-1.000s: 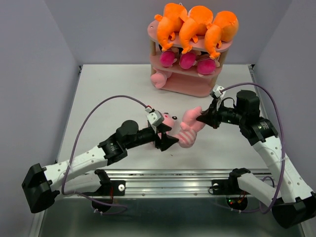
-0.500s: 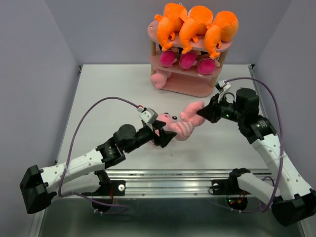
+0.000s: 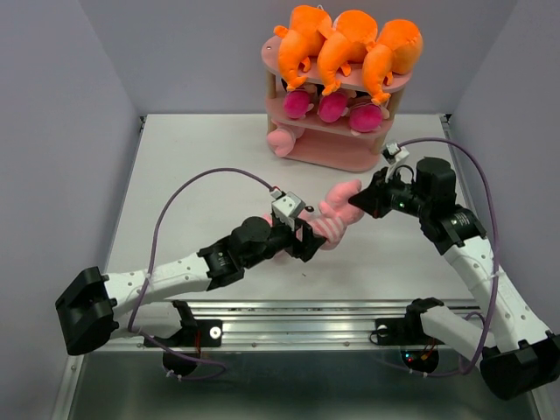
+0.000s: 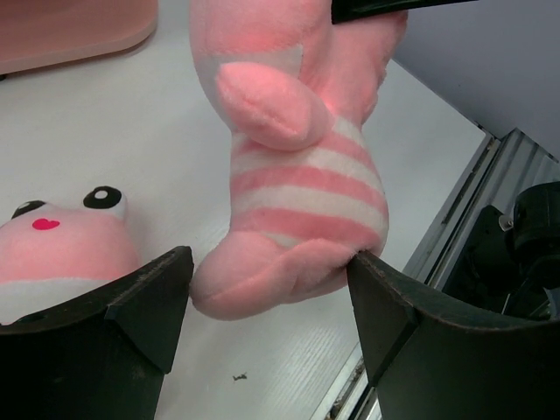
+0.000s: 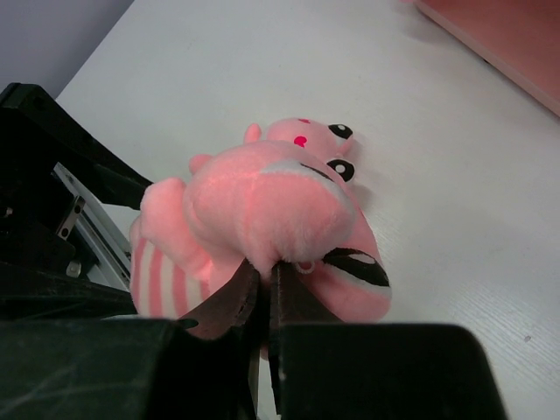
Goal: Place and organize the stuffed toys onto the shelf
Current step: Pass the stuffed toy from the right arm to the left
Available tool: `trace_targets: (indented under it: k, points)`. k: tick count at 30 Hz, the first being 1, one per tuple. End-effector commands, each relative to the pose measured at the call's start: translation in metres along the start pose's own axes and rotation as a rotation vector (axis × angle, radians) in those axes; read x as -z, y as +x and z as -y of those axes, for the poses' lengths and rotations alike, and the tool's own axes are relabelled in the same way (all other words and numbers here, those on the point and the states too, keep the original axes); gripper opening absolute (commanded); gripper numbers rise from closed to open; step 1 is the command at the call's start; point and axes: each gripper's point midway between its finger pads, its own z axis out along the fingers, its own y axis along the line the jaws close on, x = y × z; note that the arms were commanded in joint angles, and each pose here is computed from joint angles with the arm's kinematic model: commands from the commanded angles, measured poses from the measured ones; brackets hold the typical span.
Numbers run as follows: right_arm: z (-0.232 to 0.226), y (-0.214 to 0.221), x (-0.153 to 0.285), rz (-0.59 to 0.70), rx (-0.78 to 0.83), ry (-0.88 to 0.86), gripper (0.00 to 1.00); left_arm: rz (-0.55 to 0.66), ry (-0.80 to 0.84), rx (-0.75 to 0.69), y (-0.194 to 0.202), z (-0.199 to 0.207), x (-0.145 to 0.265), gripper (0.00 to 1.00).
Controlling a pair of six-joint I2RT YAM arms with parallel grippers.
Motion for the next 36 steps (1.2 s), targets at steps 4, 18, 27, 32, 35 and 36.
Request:
trace_targets:
  k: [4, 18, 27, 32, 35, 36]
  points:
    - [-0.013, -0.015, 0.005, 0.072, 0.032, -0.051, 0.01, 0.132, 0.030, 0.020, -0.046, 0.015, -0.017, 0.71]
    - [-0.008, -0.007, 0.006, 0.072, 0.067, -0.032, 0.01, 0.164, 0.008, -0.056, -0.057, 0.003, -0.013, 0.00]
    - [0.004, -0.009, 0.004, 0.074, 0.107, 0.023, 1.00, 0.025, 0.119, -0.255, -0.066, -0.028, -0.010, 0.00]
    - [0.009, -0.018, 0.011, 0.108, 0.144, 0.074, 1.00, -0.035, 0.109, -0.278, -0.062, -0.051, -0.014, 0.00]
    - [0.017, -0.016, 0.016, 0.121, 0.166, 0.125, 1.00, -0.047, 0.093, -0.279, -0.064, -0.066, -0.019, 0.00]
    - [0.017, -0.015, 0.018, 0.127, 0.172, 0.132, 1.00, -0.051, 0.103, -0.279, -0.064, -0.067, -0.021, 0.00]
